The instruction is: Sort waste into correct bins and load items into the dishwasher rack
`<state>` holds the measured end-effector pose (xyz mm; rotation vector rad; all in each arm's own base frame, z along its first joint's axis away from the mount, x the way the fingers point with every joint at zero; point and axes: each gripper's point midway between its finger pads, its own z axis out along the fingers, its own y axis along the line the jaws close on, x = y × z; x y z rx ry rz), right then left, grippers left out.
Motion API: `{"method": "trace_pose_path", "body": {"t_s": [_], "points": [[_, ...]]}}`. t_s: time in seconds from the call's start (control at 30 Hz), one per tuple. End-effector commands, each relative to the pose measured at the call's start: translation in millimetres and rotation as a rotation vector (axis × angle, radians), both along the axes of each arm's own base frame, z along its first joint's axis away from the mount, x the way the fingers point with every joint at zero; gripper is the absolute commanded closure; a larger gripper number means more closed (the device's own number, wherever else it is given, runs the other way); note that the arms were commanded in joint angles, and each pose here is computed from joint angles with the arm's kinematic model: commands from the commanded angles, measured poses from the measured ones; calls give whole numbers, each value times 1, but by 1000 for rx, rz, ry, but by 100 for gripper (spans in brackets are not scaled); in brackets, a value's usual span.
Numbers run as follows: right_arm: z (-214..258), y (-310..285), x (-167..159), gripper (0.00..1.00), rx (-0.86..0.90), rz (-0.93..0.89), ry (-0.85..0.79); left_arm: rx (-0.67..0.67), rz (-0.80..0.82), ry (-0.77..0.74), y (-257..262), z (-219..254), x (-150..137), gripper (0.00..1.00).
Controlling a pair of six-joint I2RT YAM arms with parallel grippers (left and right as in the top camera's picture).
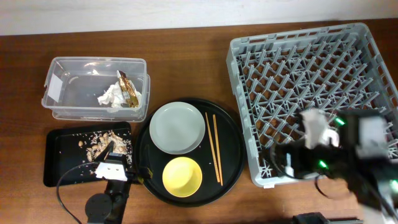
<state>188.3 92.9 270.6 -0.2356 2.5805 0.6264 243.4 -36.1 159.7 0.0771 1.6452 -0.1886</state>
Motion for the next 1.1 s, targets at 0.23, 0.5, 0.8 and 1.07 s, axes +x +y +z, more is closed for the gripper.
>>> {"method": "trace_pose_path", "body": {"t_s": [0.23, 0.5, 0.8, 1.07], "points": [[-95, 78, 41, 21, -194, 48, 343, 12, -2, -6, 0, -1, 0, 1], [-170, 127, 60, 35, -394, 14, 357, 11, -3, -6, 0, -1, 0, 1], [-237, 141, 79, 47, -434, -3, 427, 11, -3, -6, 0, -1, 0, 1], [-280, 138, 73, 61, -501, 7, 505, 11, -3, -6, 0, -1, 0, 1]]}}
